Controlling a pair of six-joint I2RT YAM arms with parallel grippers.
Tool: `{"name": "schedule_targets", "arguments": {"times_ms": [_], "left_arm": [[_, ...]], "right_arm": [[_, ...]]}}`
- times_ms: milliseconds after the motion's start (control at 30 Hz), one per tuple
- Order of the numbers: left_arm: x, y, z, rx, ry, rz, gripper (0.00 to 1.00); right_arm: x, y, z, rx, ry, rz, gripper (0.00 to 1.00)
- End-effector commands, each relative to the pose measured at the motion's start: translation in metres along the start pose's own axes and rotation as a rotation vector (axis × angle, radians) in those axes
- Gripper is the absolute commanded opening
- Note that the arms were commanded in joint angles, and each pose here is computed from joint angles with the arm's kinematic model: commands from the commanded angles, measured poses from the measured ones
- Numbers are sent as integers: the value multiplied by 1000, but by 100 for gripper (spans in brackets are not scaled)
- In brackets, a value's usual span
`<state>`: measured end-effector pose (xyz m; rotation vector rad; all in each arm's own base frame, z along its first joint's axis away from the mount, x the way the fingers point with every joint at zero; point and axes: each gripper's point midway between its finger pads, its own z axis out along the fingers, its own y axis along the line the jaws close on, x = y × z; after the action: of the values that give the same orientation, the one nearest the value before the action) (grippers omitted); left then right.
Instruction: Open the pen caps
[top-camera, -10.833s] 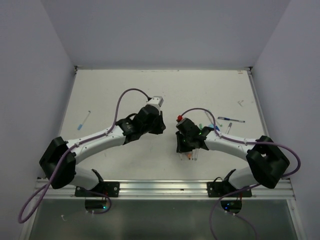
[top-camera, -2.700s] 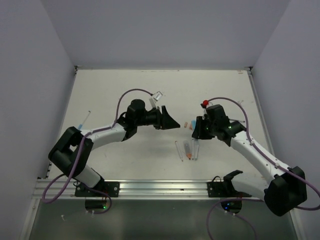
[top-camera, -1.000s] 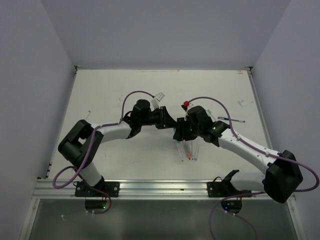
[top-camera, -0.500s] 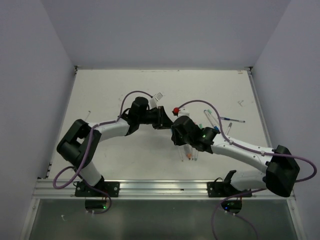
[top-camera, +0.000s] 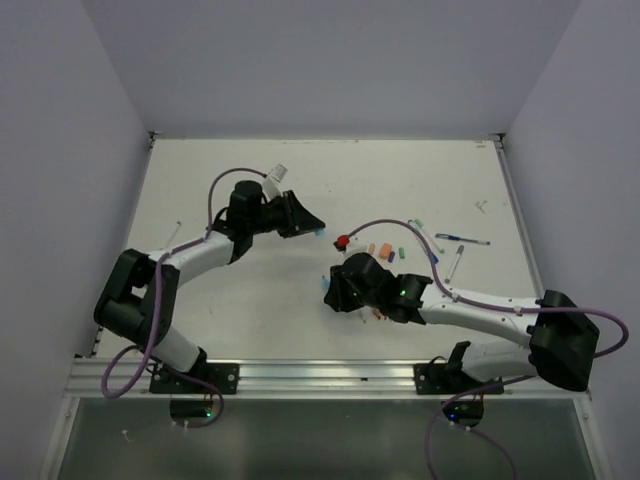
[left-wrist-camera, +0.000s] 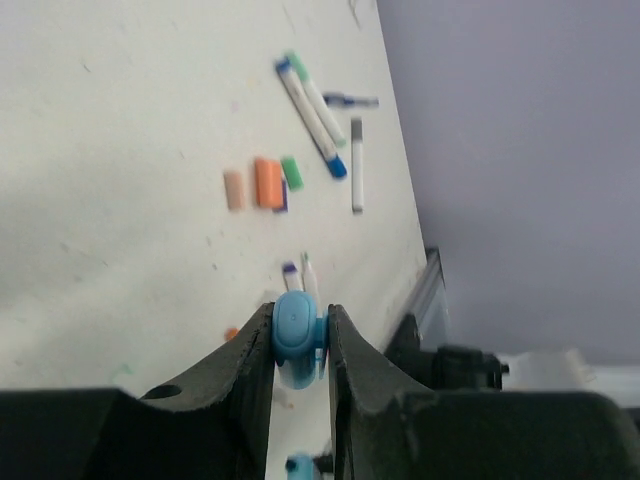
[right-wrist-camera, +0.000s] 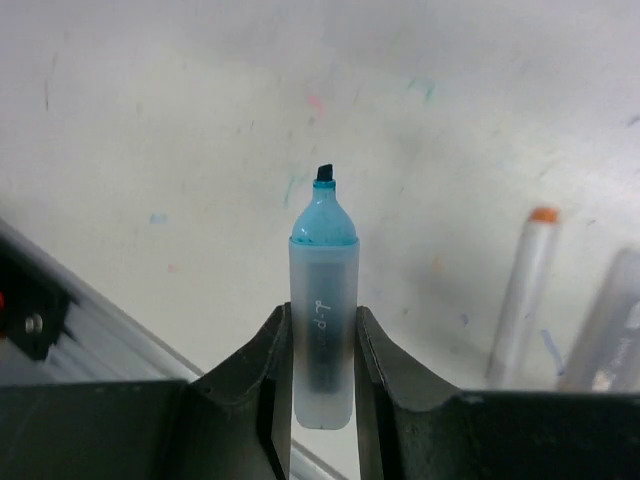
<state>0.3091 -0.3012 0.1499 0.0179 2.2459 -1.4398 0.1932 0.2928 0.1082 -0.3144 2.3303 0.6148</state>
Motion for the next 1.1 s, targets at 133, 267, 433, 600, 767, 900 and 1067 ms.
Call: {"name": "schedule_targets", "arguments": {"times_ms": [133,267,433,600,767,900,1067], "left_arm": [[-74,-15,-32,12,-304,161,0],[-66,-1,-18,-20,-217,148,0],[-43,23,12,-96,-65,143,0],[-36,18,34,-105,-39,160,0],[-25,26,58,-129,24,157,0],[-9,31,75,-132,72,150,0],[3,46,90,-147,114,134,5]], "right_arm": [[41,17,-15,-120,158,57,0],[37,-19,-11,96,161,-20,0],[36,-34,-1,214,179,-58,0],[45,-47,12,292,196,-67,0],[48,-59,15,347,197,-80,0],[51,-62,15,360,202,-89,1],[55,-63,19,362,216,-93,10]]}}
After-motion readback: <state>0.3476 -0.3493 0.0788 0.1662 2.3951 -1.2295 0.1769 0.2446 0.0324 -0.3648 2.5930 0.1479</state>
